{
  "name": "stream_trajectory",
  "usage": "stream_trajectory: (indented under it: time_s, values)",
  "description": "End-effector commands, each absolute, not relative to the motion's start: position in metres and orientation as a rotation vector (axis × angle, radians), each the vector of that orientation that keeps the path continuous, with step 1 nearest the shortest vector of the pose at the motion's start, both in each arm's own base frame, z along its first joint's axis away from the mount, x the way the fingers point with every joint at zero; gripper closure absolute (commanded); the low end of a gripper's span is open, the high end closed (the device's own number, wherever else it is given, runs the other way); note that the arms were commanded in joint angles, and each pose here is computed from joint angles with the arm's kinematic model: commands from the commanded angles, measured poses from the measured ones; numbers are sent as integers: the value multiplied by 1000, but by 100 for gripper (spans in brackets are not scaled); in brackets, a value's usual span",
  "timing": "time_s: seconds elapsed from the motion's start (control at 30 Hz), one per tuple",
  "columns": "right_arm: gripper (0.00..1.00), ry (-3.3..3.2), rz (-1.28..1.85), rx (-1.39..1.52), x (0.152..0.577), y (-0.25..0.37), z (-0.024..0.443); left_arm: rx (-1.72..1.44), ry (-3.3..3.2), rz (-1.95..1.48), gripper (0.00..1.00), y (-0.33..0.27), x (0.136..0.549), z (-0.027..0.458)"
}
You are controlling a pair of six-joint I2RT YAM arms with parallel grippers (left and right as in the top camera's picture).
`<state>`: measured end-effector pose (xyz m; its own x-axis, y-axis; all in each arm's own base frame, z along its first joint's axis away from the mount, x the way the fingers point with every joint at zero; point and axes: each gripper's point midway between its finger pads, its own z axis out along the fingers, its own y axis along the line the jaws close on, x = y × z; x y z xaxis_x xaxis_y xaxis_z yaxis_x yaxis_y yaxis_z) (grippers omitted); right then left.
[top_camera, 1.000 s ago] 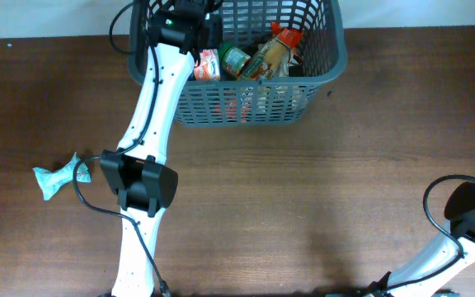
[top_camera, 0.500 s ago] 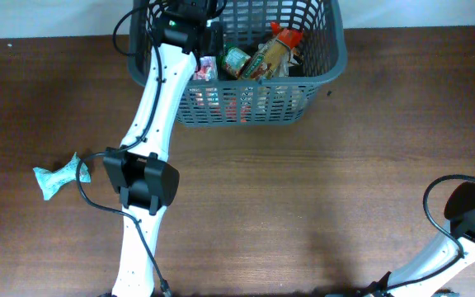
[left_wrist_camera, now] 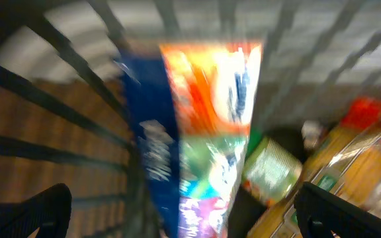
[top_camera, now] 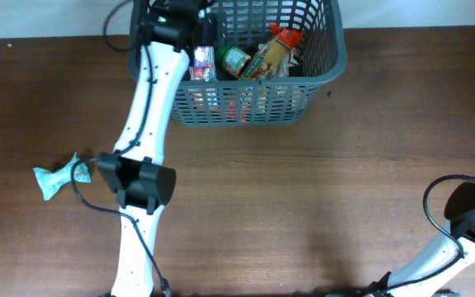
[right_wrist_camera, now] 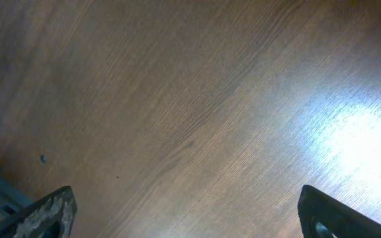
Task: Pack container
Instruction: 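Lower the tissue strip into the basket and open the left gripper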
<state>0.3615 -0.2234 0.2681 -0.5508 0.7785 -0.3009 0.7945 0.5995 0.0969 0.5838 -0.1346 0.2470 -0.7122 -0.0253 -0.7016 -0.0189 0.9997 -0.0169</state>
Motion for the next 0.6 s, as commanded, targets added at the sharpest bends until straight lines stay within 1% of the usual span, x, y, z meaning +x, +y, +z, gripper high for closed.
stream_trajectory:
  time_s: [0.0,0.1,0.2,0.27,0.37,0.43,0.57]
  values:
    - [1,2511,-94,1284,357,-225,272,-72,2097,-59,0,-103,543,391]
    - [1,2511,-94,1284,357,-225,272,-90,2048,-65,0,-87,505,435]
    - [1,2510,-94,1284,357,-225,272,-128,2052,-2,0,-65,465,456]
    - [1,2510,-94,1284,357,-225,272,-169,2066,74,0,-45,441,463]
    - [1,2510,-94,1284,357,-225,272,-240,2101,220,1,-13,411,462]
    - [1,2510,-94,1284,357,-225,272,-280,2157,315,1,9,395,452]
    - [1,2511,-94,1284,357,-225,272,-458,2218,268,0,38,389,433]
